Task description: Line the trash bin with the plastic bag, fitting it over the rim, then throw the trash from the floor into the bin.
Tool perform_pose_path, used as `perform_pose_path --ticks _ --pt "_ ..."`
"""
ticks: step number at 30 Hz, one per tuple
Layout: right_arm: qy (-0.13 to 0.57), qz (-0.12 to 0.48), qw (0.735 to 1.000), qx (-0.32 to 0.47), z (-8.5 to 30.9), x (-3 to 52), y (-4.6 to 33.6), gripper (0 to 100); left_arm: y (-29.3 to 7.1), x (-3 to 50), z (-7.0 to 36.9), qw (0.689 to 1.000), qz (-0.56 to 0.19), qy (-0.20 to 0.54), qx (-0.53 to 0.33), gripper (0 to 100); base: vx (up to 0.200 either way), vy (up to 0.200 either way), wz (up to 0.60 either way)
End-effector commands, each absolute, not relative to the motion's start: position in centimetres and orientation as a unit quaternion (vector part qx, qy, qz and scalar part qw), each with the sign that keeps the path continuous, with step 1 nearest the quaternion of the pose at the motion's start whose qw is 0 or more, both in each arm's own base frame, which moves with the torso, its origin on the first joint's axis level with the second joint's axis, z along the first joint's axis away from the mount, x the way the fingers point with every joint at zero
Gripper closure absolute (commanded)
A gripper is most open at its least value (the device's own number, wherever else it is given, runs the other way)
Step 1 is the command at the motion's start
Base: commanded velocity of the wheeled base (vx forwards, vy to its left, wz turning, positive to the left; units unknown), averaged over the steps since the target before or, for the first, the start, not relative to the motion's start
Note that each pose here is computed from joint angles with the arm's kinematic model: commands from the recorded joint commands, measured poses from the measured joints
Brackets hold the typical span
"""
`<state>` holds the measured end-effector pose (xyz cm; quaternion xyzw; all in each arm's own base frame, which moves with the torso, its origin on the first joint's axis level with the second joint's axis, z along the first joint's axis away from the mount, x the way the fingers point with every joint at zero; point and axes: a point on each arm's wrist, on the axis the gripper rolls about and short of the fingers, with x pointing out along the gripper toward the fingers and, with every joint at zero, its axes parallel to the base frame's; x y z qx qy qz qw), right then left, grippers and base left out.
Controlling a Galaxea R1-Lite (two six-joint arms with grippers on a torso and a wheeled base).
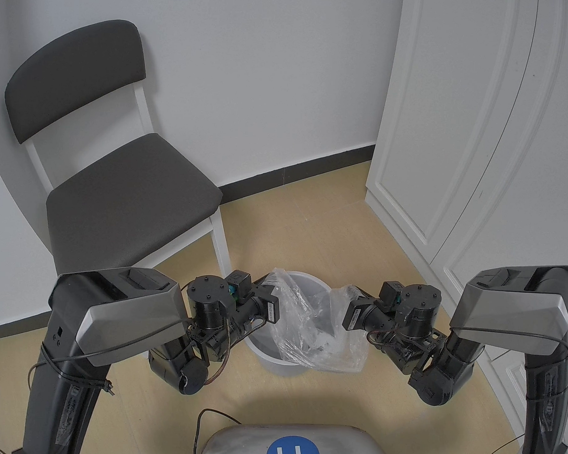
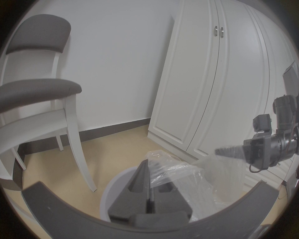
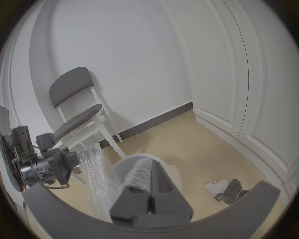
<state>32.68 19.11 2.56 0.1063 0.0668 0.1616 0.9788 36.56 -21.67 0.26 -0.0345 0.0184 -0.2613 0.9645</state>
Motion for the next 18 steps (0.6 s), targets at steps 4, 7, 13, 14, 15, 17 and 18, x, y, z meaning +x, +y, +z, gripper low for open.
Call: perform_pose_path --ticks 4,7,13,14,15,17,18 --pt "0.072 0.161 0.977 0.117 1.8 33.0 19.4 100 -20.5 38.3 -2.1 0.969 -0.24 0.037 -0.036 100 0.0 0.0 0.0" --pt "0.071 0.164 0.976 0.121 1.7 33.1 19.7 100 -19.6 39.1 -2.2 0.972 -0.227 0.046 -0.034 100 0.0 0.0 0.0" --pt "0.06 0.159 0.973 0.157 1.0 34.5 20.7 100 -17.5 40.7 -2.2 0.976 -0.206 0.053 -0.045 100 0.0 0.0 0.0" --pt "0.058 0.159 0.972 0.165 1.0 34.8 20.9 100 -17.0 41.0 -2.1 0.976 -0.204 0.051 -0.046 100 0.0 0.0 0.0" --pt "0.056 0.16 0.97 0.173 1.0 34.9 21.2 100 -16.5 41.3 -2.1 0.977 -0.201 0.049 -0.047 100 0.0 0.0 0.0" --pt "0.055 0.16 0.97 0.177 1.0 35.0 21.3 100 -16.4 41.4 -1.9 0.978 -0.199 0.046 -0.047 100 0.0 0.0 0.0" --pt "0.045 0.153 0.966 0.202 1.1 35.4 22.0 100 -15.5 42.0 -1.6 0.98 -0.189 0.04 -0.049 100 0.0 0.0 0.0"
